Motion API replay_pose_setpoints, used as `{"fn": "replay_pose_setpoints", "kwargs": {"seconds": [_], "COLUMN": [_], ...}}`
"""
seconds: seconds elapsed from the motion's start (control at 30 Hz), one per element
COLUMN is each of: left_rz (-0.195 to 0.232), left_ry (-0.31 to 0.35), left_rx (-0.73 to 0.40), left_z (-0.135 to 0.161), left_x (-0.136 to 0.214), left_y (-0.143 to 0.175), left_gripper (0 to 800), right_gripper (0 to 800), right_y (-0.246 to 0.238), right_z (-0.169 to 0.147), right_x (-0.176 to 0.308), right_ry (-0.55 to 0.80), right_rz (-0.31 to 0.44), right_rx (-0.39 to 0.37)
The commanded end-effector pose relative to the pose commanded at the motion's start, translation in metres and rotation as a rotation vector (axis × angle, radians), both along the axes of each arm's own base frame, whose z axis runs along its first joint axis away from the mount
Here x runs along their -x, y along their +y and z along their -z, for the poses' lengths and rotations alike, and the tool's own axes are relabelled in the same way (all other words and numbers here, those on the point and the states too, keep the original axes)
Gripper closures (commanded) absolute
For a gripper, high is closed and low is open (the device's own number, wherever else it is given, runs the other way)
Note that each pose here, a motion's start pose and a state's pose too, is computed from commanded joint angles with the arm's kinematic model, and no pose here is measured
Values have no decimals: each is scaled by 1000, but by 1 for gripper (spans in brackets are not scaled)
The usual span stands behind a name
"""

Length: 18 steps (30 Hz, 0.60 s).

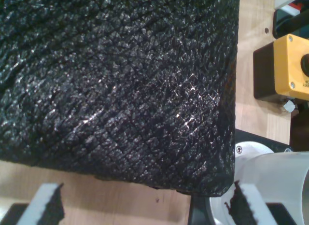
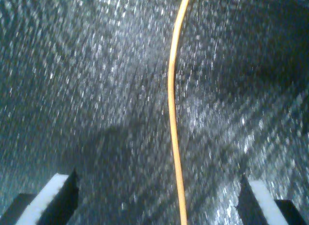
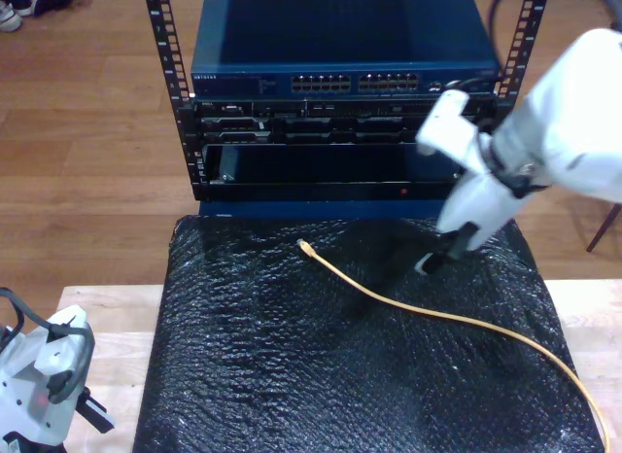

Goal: Grab the cable and plug it in

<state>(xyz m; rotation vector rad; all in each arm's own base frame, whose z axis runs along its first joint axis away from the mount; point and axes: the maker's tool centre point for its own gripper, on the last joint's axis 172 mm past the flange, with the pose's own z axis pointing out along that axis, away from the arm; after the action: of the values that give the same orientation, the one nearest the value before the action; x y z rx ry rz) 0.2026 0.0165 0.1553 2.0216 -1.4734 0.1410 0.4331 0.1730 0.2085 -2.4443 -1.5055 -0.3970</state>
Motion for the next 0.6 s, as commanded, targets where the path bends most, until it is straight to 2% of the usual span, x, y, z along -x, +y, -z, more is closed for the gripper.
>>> {"fn": "replay_pose_setpoints", "kwargs": {"seconds": [0.17, 0.37, 0.47, 0.6], "left_rz": [-11, -31, -51, -59], "left_ry": [-9, 23, 39, 44], "left_rx": [20, -4, -13, -16], "left_z": [-4, -6, -6, -5], "left_x": [-7, -8, -9, -9], "left_y": [-11, -18, -19, -18], "left_gripper": [0, 0, 0, 0], "right_gripper": [0, 0, 0, 1], "right_y": [20, 49, 56, 65], "right_z": [12, 26, 34, 47], "right_x": [-9, -19, -21, -26], "right_ry": [-5, 17, 32, 35], "right_rz": [10, -9, 9, 45], "right_rx": [2, 24, 65, 169]}}
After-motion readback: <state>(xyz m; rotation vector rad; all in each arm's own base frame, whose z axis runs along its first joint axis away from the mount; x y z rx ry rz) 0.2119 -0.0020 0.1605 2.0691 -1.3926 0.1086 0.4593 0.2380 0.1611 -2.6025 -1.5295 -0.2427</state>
